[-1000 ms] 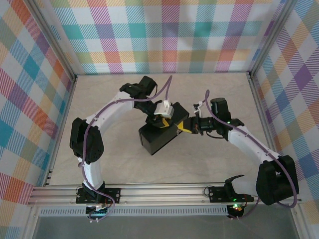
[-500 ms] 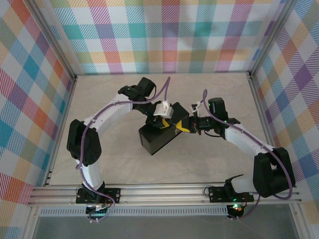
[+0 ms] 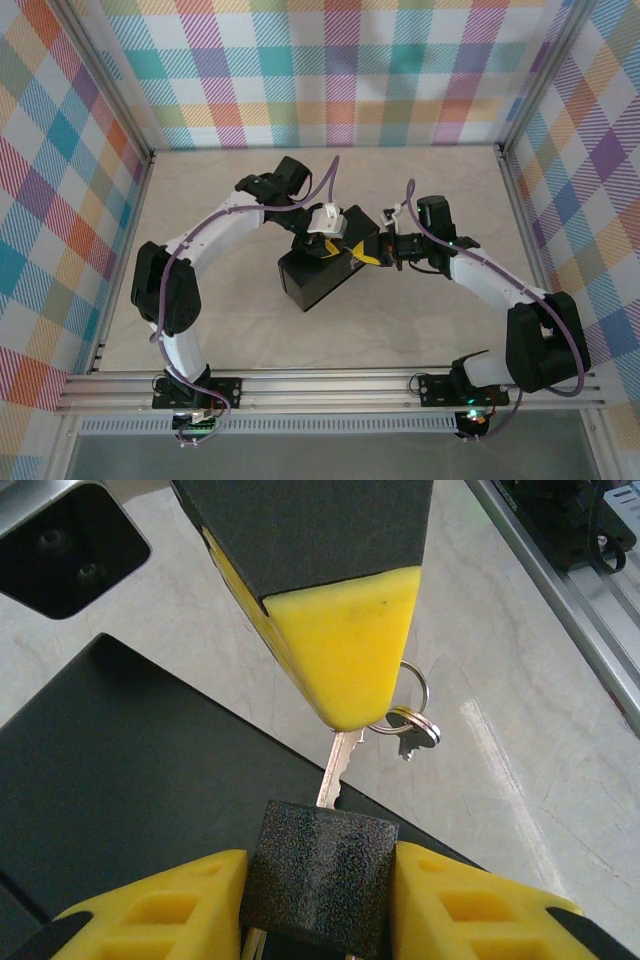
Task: Unlock the padlock with the key
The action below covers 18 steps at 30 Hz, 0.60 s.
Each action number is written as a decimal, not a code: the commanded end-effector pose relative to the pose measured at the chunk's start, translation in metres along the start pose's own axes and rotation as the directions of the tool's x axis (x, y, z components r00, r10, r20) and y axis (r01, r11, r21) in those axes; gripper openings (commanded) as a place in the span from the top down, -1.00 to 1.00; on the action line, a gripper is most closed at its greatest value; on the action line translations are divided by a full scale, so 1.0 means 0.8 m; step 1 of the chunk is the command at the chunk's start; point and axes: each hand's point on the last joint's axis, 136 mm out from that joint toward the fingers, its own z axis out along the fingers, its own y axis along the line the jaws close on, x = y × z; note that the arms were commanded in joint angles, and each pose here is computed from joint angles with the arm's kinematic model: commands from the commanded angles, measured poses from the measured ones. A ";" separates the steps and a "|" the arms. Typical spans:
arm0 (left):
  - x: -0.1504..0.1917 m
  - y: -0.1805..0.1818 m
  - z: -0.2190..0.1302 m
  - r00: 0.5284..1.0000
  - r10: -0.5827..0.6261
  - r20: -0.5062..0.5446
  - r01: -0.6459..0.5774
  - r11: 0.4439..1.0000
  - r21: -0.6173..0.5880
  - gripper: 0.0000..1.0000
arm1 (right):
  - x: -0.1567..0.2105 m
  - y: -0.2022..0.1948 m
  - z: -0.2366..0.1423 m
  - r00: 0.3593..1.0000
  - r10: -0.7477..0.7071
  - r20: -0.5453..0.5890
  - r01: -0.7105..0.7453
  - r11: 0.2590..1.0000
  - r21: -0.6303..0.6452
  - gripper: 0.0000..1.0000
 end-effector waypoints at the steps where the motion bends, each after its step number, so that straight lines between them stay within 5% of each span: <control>1: 0.005 -0.022 0.009 1.000 -0.029 0.001 0.029 0.998 0.053 0.25 | -0.005 0.008 0.001 1.000 -0.007 -0.003 0.007 0.999 -0.052 0.89; 18: -0.003 -0.026 0.017 0.999 0.001 0.050 -0.002 1.000 0.021 0.27 | -0.012 0.026 0.009 0.995 0.094 -0.034 -0.097 0.993 -0.074 0.91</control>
